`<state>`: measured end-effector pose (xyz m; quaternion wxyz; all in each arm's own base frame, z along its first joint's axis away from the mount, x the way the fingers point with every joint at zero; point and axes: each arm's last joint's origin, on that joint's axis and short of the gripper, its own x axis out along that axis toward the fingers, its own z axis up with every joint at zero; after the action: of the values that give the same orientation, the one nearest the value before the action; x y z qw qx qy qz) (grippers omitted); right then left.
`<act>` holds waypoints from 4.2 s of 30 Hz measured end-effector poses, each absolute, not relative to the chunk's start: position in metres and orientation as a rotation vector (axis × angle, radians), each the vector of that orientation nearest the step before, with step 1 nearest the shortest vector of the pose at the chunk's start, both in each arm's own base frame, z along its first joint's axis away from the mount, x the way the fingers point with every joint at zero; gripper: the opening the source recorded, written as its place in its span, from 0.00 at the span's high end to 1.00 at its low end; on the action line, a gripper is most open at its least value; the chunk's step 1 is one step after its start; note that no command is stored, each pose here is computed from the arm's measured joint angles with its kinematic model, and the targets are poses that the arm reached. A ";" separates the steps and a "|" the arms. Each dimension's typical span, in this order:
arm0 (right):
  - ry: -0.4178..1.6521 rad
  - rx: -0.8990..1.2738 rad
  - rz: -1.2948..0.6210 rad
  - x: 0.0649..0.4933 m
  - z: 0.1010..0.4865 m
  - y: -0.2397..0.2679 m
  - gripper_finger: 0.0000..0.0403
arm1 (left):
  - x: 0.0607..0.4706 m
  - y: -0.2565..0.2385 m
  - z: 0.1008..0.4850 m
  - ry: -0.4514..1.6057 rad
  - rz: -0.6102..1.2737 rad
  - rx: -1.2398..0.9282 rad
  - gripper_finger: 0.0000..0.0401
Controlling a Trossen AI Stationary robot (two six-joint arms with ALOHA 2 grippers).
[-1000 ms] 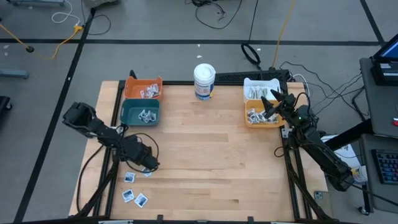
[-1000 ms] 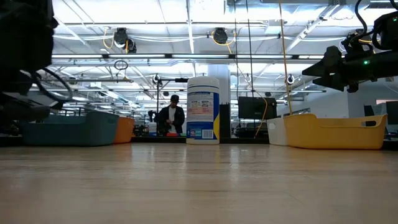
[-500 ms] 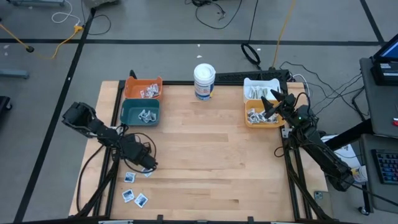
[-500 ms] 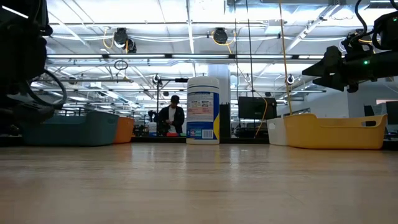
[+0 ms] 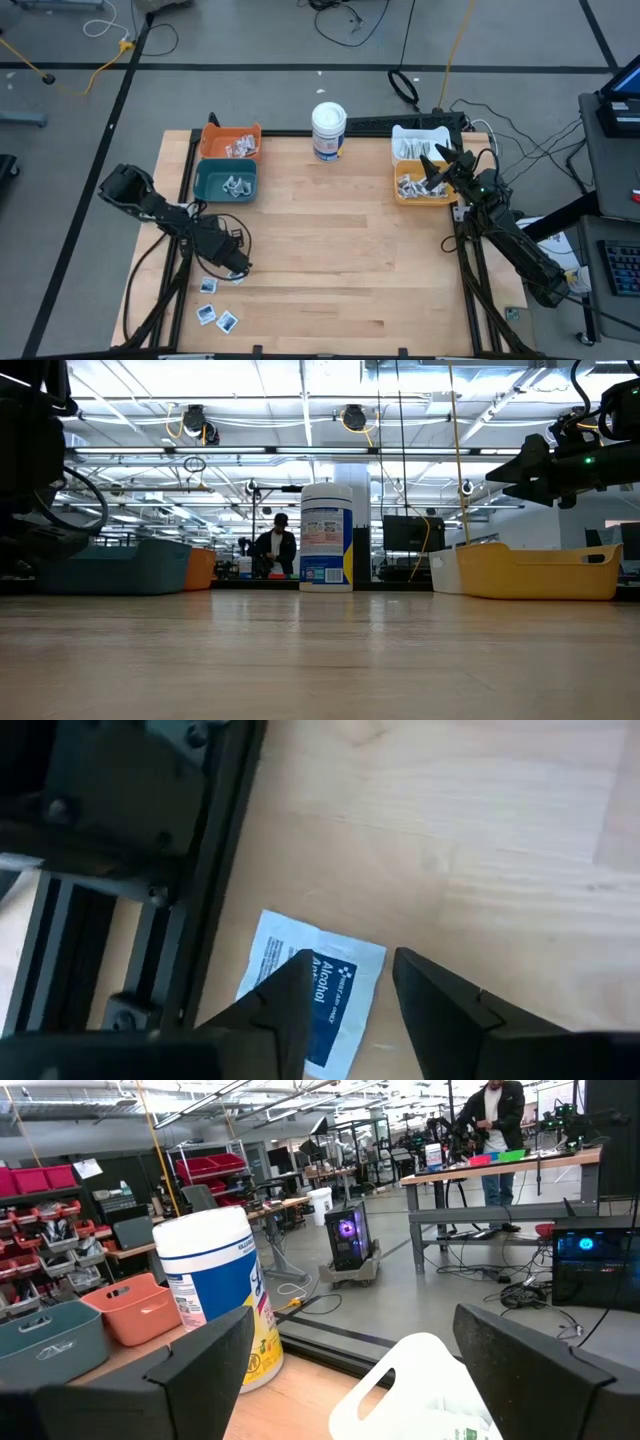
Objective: Pick & Place First Aid Supplies
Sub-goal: Put the blue pad into the blue bin
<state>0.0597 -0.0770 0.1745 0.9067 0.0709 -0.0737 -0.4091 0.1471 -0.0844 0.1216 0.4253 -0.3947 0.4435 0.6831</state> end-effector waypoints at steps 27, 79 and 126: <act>-0.153 0.146 -0.845 0.060 0.175 -0.077 0.16 | 0.133 -0.119 0.124 1.295 1.509 -0.904 0.96; -0.153 0.146 -0.845 0.060 0.175 -0.077 0.16 | 0.214 0.005 0.247 1.286 1.475 -0.703 1.00; -0.152 0.146 -0.844 0.060 0.175 -0.077 0.16 | 0.197 0.101 0.215 1.190 1.390 -1.040 0.44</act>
<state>0.0597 -0.0769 0.1746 0.9068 0.0707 -0.0738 -0.4090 0.1969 0.1010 0.2146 0.4956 -0.4291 0.4910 0.5737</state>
